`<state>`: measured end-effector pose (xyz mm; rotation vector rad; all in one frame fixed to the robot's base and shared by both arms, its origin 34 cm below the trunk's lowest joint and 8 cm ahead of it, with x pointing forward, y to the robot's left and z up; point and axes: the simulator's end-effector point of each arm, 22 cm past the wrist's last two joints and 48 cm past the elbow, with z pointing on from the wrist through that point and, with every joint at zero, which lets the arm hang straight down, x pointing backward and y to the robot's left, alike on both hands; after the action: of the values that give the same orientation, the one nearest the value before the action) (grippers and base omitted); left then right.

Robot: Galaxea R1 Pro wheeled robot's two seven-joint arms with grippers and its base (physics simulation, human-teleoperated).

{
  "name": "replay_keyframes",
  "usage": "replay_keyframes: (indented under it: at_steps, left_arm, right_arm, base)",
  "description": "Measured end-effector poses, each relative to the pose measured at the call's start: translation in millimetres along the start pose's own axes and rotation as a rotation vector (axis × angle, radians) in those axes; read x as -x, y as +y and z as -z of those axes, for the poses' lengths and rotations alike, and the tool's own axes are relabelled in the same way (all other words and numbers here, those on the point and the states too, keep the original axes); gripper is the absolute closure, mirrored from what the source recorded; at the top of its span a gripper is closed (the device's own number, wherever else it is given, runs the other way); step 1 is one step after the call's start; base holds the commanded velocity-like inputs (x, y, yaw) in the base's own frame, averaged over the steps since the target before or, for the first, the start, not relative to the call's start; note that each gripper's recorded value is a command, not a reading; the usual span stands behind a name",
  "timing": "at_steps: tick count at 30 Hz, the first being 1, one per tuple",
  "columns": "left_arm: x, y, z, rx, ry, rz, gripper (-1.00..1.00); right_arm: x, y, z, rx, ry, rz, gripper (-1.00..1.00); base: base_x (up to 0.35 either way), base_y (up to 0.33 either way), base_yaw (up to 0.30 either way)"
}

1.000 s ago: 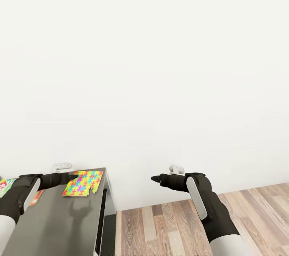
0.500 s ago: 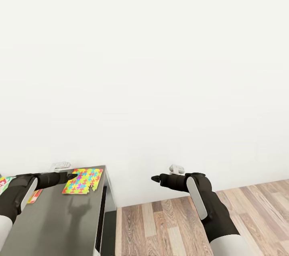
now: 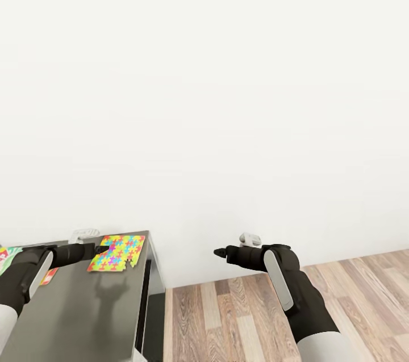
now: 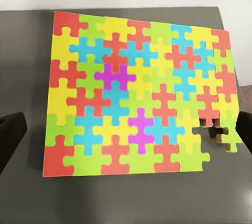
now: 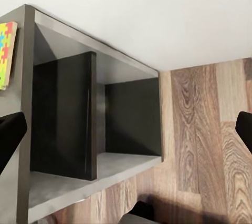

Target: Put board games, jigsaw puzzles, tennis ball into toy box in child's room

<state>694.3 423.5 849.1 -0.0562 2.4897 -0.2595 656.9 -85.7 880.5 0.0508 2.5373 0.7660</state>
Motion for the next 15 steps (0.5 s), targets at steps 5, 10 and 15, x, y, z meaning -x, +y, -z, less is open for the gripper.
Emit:
replay_keyframes:
  at_steps: [5, 10, 15]
  left_arm:
    - [-4.0, 0.0, -3.7, 0.001, 0.009, 0.002, -1.0]
    - [-6.2, -1.5, -6.3, -0.001, 0.013, 0.003, -1.0]
    - [-6.8, -2.0, -6.9, -0.002, 0.015, 0.003, -1.0]
  right_arm:
    - [-2.4, -2.4, -2.7, -0.002, 0.006, -0.004, -1.0]
    - [-3.8, -3.5, -4.3, -0.002, 0.01, -0.006, -1.0]
    - [-4.1, -3.7, -4.6, -0.002, 0.011, -0.007, -1.0]
  base:
    - [0.079, 0.044, 0.0]
    - [0.017, 0.009, 0.0]
    - [0.003, 0.002, 0.0]
